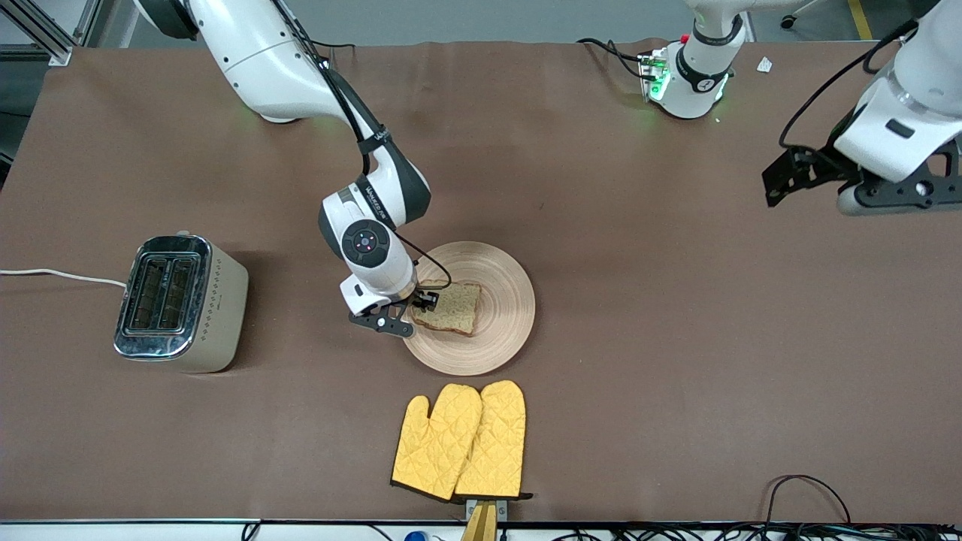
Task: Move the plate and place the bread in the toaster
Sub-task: 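Grasp the bread slice edge with the right gripper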
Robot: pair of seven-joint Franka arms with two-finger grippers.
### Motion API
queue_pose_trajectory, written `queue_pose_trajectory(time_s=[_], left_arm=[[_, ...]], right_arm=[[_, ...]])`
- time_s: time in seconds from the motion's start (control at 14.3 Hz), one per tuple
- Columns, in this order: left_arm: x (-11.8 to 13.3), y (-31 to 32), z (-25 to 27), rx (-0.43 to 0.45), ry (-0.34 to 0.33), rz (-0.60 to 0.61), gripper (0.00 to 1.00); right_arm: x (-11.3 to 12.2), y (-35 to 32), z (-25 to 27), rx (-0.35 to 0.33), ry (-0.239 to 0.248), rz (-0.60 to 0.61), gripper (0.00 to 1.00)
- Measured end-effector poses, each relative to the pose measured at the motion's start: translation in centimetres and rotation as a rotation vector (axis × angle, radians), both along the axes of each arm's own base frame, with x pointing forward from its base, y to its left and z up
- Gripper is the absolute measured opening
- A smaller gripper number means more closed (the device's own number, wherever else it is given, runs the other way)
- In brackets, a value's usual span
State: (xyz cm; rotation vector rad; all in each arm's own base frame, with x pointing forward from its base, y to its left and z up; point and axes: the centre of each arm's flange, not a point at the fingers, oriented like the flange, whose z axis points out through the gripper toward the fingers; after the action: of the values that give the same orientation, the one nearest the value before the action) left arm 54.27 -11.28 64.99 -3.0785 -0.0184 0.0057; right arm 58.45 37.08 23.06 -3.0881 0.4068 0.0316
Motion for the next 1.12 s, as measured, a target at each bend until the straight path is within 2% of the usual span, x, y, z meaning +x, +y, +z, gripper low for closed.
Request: queue_pose_trajectory(time_s=[0.28, 0.42, 0.49, 0.7, 0.77, 0.91, 1.12], left_arm=[[-1.0, 0.7, 0.1, 0.009, 0.019, 0.01, 1.0], [-1.1, 0.7, -0.1, -0.002, 0.025, 0.011, 1.0], [-1.0, 0.9, -0.1, -0.004, 0.027, 0.015, 1.0], [-1.0, 1.5, -0.2, -0.005, 0.03, 0.022, 1.0], [-0.9, 1.6, -0.3, -0.005, 0.032, 0.015, 1.0], [-0.9, 1.7, -0.6, -0.005, 0.039, 0.002, 1.0], [-0.9, 1.9, -0.7, -0.007, 0.044, -0.038, 1.0]], right_arm=[[-0.4, 0.4, -0.9, -0.006, 0.009, 0.007, 0.47], [-0.6, 0.8, -1.2, -0.006, 0.008, 0.002, 0.35], [-0.6, 0.8, -1.2, -0.006, 0.008, 0.0, 0.35], [-0.6, 0.8, -1.1, -0.007, 0.009, -0.019, 0.1], [-0.6, 0.8, -1.1, -0.008, 0.01, -0.022, 0.06], [-0.4, 0.7, -0.9, -0.018, 0.024, -0.025, 0.06], [0.5, -0.1, 1.6, -0.063, 0.073, -0.034, 0.06]])
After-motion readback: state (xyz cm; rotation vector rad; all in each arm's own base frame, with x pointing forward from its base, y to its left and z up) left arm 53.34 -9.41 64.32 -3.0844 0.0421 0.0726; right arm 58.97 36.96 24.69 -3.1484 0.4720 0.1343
